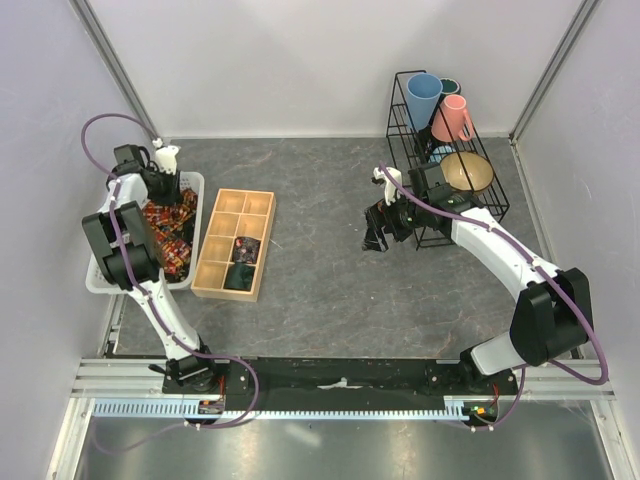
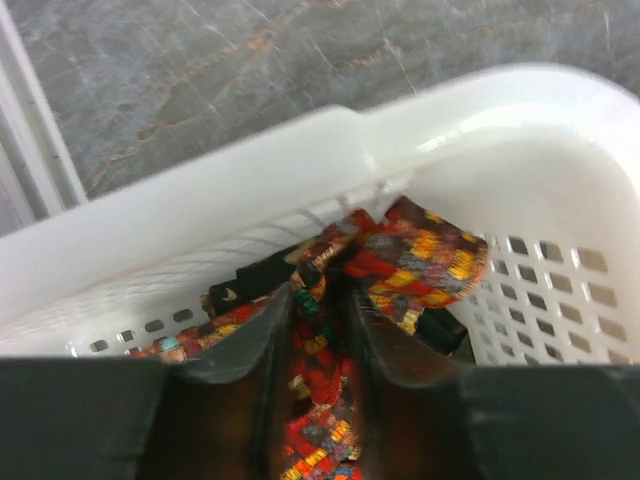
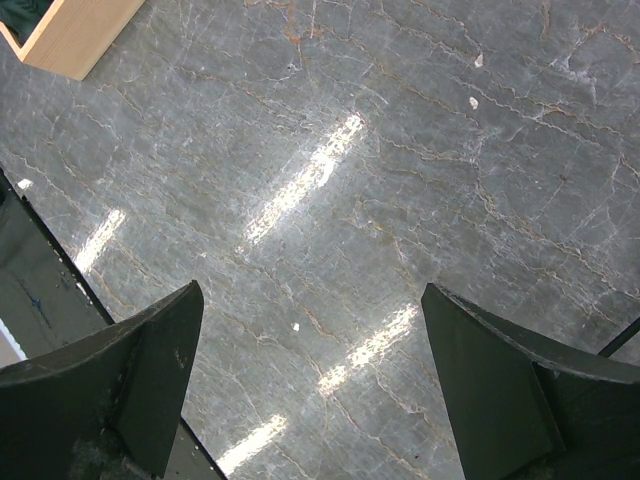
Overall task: Roll the ties
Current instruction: Pick up the tie from the bin.
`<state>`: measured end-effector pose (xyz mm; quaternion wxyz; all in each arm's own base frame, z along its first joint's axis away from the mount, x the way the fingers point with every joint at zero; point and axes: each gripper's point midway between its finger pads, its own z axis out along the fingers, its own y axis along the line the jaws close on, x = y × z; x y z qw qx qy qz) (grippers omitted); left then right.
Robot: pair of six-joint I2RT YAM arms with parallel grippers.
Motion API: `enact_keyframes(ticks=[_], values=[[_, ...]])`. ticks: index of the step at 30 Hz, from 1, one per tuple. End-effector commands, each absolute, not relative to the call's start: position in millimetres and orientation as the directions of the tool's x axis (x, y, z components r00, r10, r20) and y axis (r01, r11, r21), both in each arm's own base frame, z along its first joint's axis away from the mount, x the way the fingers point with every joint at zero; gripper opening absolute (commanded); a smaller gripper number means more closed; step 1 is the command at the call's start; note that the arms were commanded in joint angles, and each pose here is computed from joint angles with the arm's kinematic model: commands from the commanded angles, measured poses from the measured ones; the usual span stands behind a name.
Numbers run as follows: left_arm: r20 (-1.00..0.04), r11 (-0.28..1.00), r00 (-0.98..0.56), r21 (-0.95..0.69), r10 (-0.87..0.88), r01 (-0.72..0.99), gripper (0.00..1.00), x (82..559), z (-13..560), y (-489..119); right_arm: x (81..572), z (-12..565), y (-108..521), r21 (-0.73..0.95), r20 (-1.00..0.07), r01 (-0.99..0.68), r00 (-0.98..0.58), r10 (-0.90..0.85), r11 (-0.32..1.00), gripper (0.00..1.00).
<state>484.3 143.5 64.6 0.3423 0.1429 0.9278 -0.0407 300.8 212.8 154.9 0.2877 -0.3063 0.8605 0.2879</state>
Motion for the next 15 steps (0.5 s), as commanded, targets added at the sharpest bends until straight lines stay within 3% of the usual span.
enact_keyframes(ticks=[1, 2, 5, 10, 15], values=[[-0.746, 0.937, -0.604, 0.080, 0.282, 0.339, 0.19, 485.7, 125.8, 134.3, 305.0, 171.3, 221.0, 0.320, -0.705, -0.716, -0.617, -0.349, 0.620, 0.98], [-0.759, 0.937, -0.588, 0.080, 0.278, 0.339, 0.11, 483.3, 137.1, 131.6, 305.4, 172.1, 220.4, 0.319, -0.706, -0.714, -0.618, -0.347, 0.623, 0.98], [-0.802, 0.942, -0.530, 0.115, 0.275, 0.316, 0.02, 473.2, 182.3, 131.5, 303.5, 174.6, 219.9, 0.315, -0.709, -0.717, -0.613, -0.348, 0.622, 0.98], [-0.860, 0.939, -0.408, 0.199, 0.305, 0.282, 0.02, 452.6, 266.1, 125.0, 302.0, 177.1, 218.5, 0.309, -0.713, -0.718, -0.609, -0.348, 0.624, 0.98], [-0.908, 0.922, -0.302, 0.183, 0.291, 0.340, 0.02, 430.6, 324.6, 93.7, 301.4, 179.7, 215.9, 0.297, -0.717, -0.719, -0.603, -0.350, 0.629, 0.98]])
